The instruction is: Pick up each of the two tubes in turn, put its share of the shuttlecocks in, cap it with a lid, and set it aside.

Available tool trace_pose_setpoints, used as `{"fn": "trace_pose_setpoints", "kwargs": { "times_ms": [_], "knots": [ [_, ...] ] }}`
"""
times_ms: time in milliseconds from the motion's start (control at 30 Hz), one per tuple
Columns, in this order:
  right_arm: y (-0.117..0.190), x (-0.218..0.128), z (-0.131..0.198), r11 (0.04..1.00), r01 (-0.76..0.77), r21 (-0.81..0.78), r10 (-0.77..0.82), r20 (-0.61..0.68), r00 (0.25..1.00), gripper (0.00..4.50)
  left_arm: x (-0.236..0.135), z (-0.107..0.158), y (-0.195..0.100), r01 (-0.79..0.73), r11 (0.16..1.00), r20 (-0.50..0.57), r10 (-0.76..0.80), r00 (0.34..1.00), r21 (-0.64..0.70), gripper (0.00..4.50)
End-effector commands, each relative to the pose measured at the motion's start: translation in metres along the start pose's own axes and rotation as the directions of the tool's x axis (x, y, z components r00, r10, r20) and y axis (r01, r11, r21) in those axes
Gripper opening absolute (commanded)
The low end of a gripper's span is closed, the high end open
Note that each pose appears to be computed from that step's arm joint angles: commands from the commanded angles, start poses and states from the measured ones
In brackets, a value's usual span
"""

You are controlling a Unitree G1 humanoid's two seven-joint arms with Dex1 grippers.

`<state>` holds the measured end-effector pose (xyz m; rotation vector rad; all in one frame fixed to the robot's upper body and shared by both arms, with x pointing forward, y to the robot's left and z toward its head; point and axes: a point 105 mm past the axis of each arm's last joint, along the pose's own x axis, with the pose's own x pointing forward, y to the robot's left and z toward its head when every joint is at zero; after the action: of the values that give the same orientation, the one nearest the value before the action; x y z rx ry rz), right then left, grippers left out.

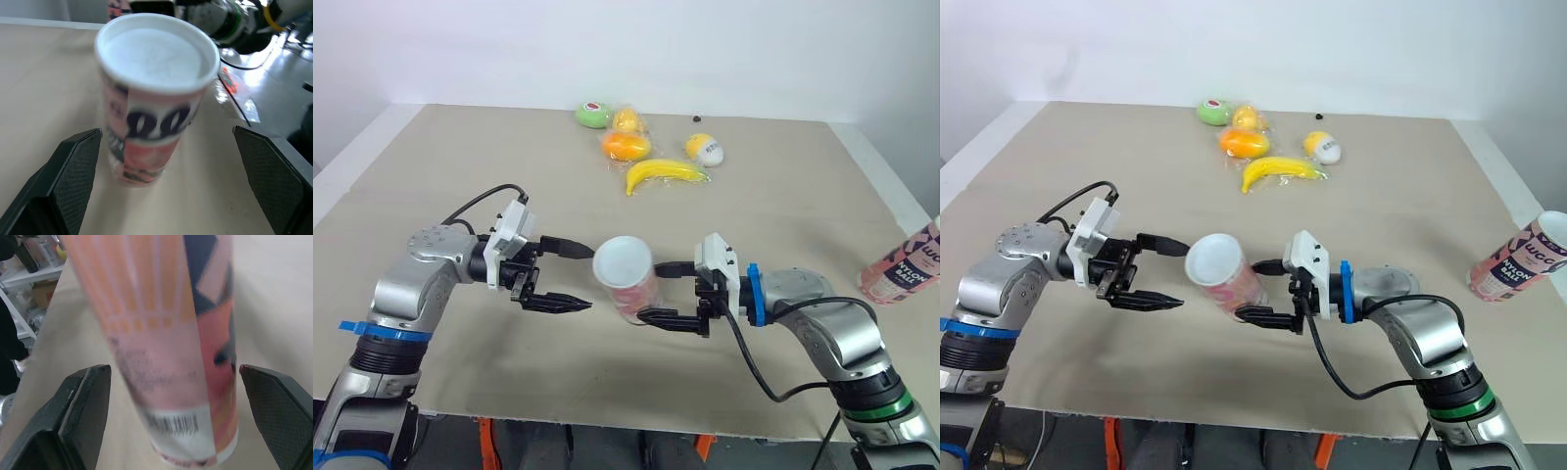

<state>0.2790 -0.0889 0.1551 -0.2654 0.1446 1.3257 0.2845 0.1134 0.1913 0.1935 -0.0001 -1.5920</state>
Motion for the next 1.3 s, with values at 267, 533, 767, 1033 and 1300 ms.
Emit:
{"fn": "trace_pose_setpoints", "kwargs": {
  "times_ms": [267,533,767,1033,1300],
  "knots": [
    [0.000,-0.001,0.019,0.997,0.004,-0.076,0.000,0.052,0.999,4.50,0.009,-0.003,0.003,0.033,0.999,-0.010,-0.033,0.999,0.031,4.46],
    [0.000,0.006,0.021,0.998,-0.003,-0.062,0.008,0.089,0.996,4.50,0.005,0.000,0.006,0.042,0.998,-0.028,-0.040,0.999,0.050,4.46],
    [-0.005,0.006,0.025,0.999,0.005,-0.044,0.000,0.119,0.993,3.17,0.001,0.001,0.005,0.037,0.997,-0.050,-0.033,0.998,0.072,4.50],
    [-0.033,-0.039,0.031,0.976,0.213,-0.042,-0.206,0.133,0.969,3.17,0.014,0.017,0.007,0.047,0.994,0.014,-0.048,0.999,0.097,4.50],
    [-0.098,-0.176,0.004,0.655,0.754,0.041,-0.756,0.039,0.654,3.17,0.031,0.024,0.016,0.051,0.995,0.060,-0.057,0.997,0.084,4.50]
  ]
}}
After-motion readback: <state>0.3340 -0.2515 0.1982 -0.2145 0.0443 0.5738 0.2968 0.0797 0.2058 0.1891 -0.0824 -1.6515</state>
